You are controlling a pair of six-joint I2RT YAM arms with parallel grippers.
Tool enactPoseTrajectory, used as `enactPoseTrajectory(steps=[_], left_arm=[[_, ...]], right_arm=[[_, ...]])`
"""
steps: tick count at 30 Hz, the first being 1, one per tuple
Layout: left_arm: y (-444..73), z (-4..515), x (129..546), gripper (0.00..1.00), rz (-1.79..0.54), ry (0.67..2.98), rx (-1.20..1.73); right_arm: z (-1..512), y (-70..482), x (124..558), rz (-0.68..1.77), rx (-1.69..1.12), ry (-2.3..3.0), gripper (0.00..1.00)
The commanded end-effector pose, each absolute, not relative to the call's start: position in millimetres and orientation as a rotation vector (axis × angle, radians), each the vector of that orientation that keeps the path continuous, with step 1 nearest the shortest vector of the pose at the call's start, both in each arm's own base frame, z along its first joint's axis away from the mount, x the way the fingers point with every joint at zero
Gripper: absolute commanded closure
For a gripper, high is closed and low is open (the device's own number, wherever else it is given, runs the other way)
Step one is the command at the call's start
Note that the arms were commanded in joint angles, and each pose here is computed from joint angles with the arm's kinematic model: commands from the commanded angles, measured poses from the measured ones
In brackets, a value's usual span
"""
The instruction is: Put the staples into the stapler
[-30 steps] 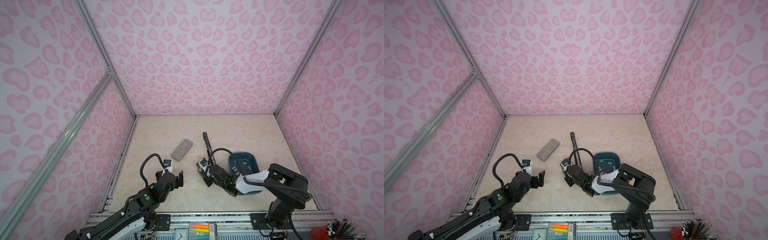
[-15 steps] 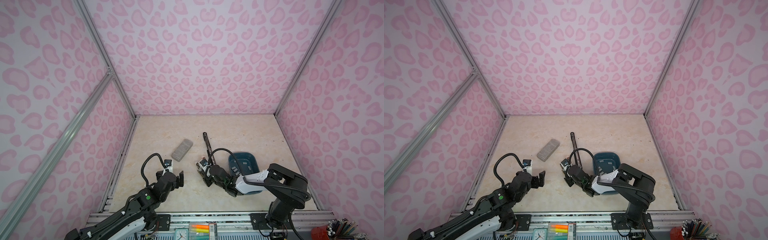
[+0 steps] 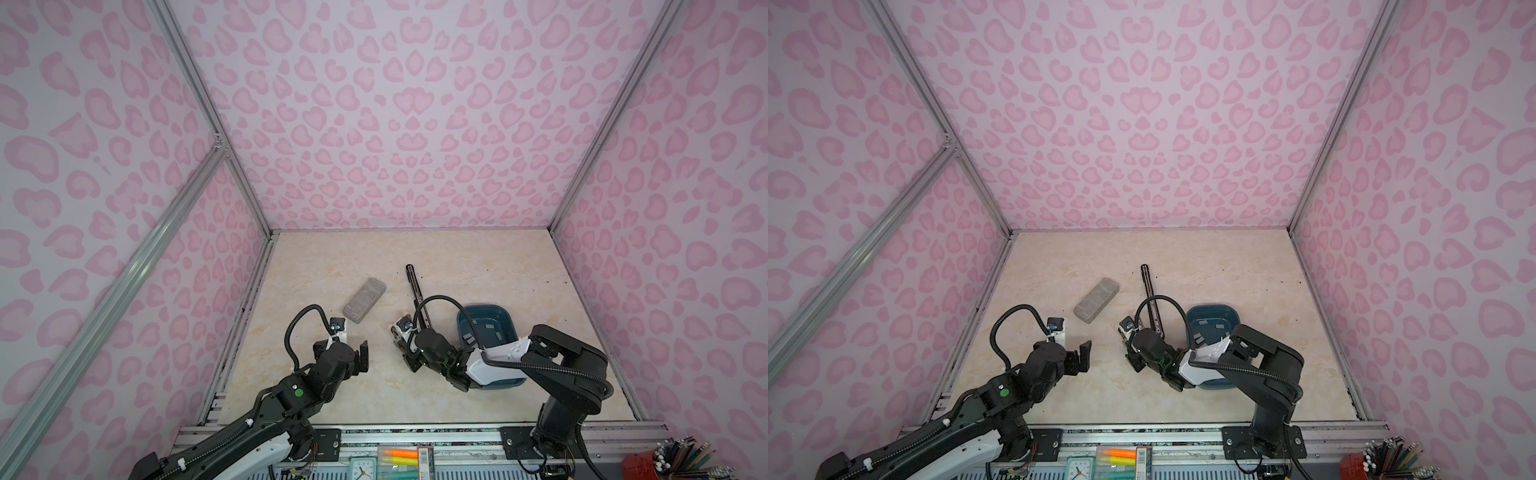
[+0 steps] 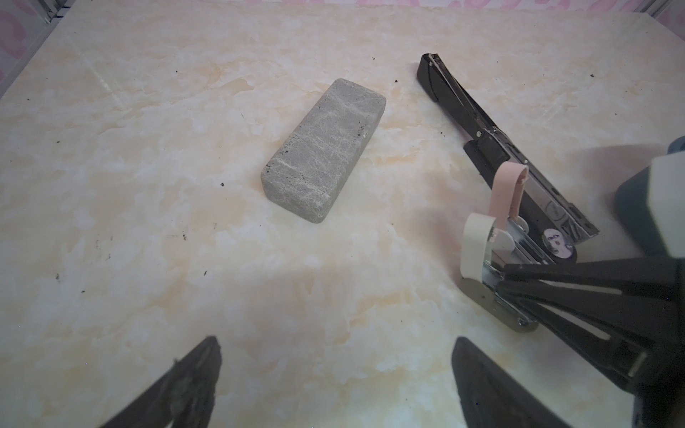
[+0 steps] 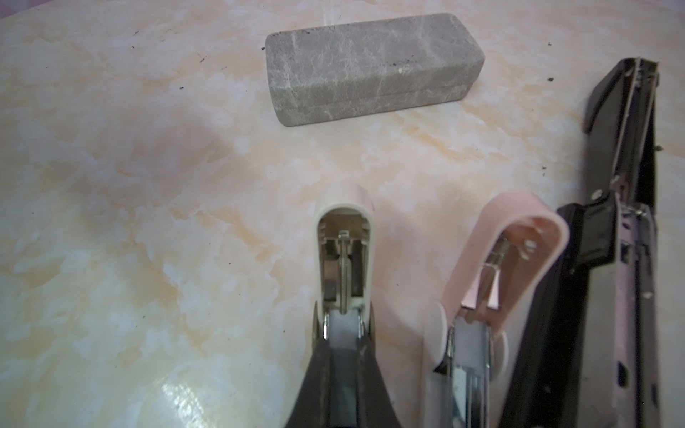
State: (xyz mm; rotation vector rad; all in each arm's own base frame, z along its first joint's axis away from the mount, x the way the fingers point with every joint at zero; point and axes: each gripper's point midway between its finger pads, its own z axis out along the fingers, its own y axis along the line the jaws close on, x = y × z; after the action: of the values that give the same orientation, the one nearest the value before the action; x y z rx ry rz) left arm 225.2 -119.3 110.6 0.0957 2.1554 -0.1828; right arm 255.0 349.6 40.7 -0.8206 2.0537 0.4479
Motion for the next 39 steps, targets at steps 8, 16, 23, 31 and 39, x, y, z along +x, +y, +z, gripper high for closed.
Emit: enactPoseTrajectory(steps=[8, 16, 23, 31, 39], left_arm=[[-121.3, 120.8, 229.4, 0.02, -0.195, 2.12, 0.077], [-121.3, 120.2, 229.2, 0.02, -0.192, 2.122, 0.078], [-121.1, 120.1, 229.6, 0.02, -0.187, 2.124, 0.078], [-121.6, 119.0, 229.9, 0.02, -0.181, 2.13, 0.081], [-122.7, 120.1, 229.8, 0.02, -0.188, 2.126, 0.084]], right_arm=[[33.5, 344.5, 252.5, 0.46, -0.781, 2.075, 1.0], [28.6, 342.1, 253.0, 0.441, -0.779, 2.086, 1.0], [26.8, 336.1, 249.2, 0.437, -0.769, 2.089, 1.0], [20.8, 331.5, 243.2, 0.419, -0.779, 2.101, 1.0], [16.8, 334.4, 242.5, 0.395, -0.785, 2.107, 1.0]])
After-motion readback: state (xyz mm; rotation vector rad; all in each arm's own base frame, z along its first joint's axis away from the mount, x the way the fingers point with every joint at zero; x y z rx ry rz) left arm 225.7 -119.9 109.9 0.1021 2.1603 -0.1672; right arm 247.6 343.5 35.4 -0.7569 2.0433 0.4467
